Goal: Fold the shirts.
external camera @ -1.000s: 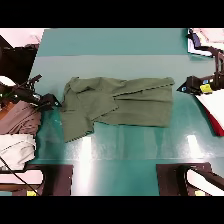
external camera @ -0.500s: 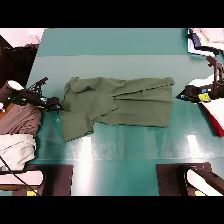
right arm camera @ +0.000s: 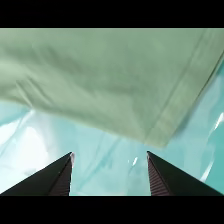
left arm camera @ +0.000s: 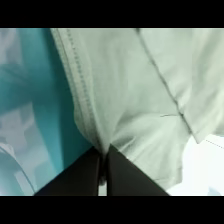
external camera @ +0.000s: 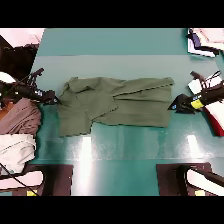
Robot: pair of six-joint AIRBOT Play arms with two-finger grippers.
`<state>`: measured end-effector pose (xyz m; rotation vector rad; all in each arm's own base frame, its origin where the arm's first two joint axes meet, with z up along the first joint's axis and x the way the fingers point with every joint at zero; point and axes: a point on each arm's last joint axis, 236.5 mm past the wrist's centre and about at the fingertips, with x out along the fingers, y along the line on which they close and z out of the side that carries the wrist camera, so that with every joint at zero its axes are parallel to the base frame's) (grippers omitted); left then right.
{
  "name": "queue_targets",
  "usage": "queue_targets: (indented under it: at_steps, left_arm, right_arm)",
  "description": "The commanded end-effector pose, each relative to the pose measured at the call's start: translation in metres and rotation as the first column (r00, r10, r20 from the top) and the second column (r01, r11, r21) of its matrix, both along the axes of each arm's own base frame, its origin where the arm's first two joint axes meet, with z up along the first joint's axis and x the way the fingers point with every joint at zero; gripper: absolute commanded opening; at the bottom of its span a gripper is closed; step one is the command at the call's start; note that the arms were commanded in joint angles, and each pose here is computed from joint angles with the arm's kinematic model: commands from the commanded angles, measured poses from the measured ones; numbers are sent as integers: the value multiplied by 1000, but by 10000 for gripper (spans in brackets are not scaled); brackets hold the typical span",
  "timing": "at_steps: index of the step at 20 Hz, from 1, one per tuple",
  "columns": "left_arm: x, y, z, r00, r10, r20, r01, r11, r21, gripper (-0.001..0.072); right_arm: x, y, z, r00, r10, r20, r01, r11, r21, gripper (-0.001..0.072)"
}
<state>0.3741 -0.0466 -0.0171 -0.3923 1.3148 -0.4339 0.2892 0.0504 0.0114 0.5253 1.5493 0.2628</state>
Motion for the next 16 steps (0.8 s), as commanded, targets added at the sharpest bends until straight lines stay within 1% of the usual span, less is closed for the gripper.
queue_targets:
  at_steps: [1,4,8,9,11,13,14,16]
  left_arm:
    - [-2,-1,15,1000,-14,27,14,1000,3,27]
    - [-2,-1,15,1000,-13,28,13,1000,2,27]
    - [-2,-2,15,1000,-13,26,13,1000,1,27]
    - [-3,-2,15,1000,-15,24,15,1000,0,27]
    - [-6,-3,15,1000,-25,10,25,1000,-6,27]
    - [-13,-6,16,999,-41,-12,41,999,-17,27]
    - [-16,-7,16,999,-48,-21,47,999,-21,27]
    - [-19,-8,18,998,-53,-30,52,998,-26,26]
  right_arm:
    - [-21,4,-39,992,-31,-124,34,999,19,477]
    - [-32,4,-70,975,-177,-132,179,984,1,477]
    - [-47,10,-93,964,-222,-148,225,974,5,476]
    - [-46,15,-95,960,-235,-153,242,970,24,434]
    - [-39,18,-94,960,-247,-131,256,966,49,418]
    - [-29,15,-91,963,-259,-74,262,964,47,142]
    - [-23,13,-87,964,-263,-36,265,963,43,86]
    - [-14,9,-75,964,-263,47,262,964,37,15]
